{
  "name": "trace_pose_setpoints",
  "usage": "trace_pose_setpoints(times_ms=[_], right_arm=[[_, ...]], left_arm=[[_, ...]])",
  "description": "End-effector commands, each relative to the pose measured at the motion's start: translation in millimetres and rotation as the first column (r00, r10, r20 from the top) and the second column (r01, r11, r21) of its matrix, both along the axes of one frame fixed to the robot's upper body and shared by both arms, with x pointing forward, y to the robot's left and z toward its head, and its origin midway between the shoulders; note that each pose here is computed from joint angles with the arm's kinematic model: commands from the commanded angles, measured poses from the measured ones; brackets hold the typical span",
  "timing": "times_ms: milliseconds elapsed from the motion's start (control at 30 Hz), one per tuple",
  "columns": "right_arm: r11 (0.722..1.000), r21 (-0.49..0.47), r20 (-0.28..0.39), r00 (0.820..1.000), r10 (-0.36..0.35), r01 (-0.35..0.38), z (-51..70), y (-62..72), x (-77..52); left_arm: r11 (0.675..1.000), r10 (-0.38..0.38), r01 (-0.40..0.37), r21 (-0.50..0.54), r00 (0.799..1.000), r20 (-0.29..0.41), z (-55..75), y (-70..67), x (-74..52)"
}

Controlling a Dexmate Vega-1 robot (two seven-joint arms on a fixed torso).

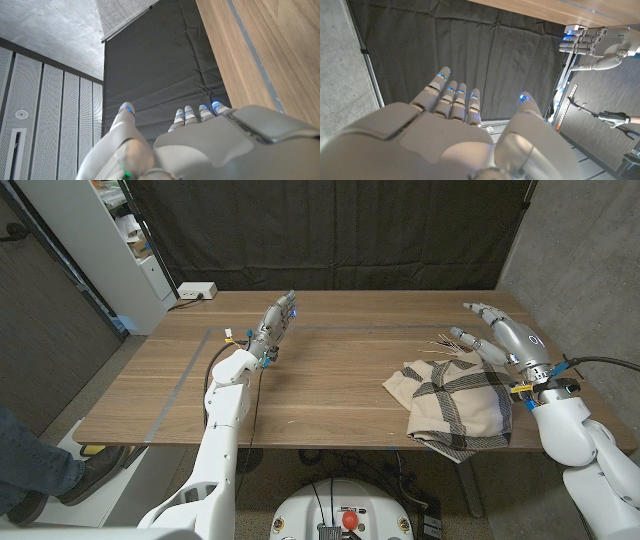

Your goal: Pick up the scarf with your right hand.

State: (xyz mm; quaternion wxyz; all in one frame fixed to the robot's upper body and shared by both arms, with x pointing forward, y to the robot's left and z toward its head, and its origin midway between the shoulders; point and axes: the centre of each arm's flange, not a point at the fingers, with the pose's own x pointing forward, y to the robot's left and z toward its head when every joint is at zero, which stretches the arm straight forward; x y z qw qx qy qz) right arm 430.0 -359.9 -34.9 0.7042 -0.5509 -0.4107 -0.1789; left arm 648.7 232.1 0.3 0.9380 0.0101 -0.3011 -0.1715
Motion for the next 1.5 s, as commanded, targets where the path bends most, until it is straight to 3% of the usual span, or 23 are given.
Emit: trace_pose_setpoints(times_ms=[33, 633, 833, 1500], right_arm=[[0.992, -0.078, 0.01, 0.995, -0.102, 0.102, -3.1, -0.7, -3.0], [0.989, -0.088, -0.044, 0.992, -0.121, 0.117, -6.3, -1.5, -2.7], [0.985, -0.106, -0.089, 0.985, -0.146, 0.137, -6.4, 1.1, -1.0], [0.977, -0.123, -0.111, 0.976, -0.189, 0.175, -7.6, 6.1, 2.3]], left_arm=[[1.0, -0.008, 0.008, 0.009, 1.0, -0.004, 2.1, -3.1, 0.8], [1.0, -0.003, 0.004, 0.015, 1.0, -0.019, -0.7, -2.8, 4.4], [1.0, -0.006, 0.006, 0.022, 1.0, -0.019, 2.5, -2.3, 6.3], [1.0, -0.017, 0.017, 0.022, 1.0, -0.022, 6.8, -0.6, 16.4]])
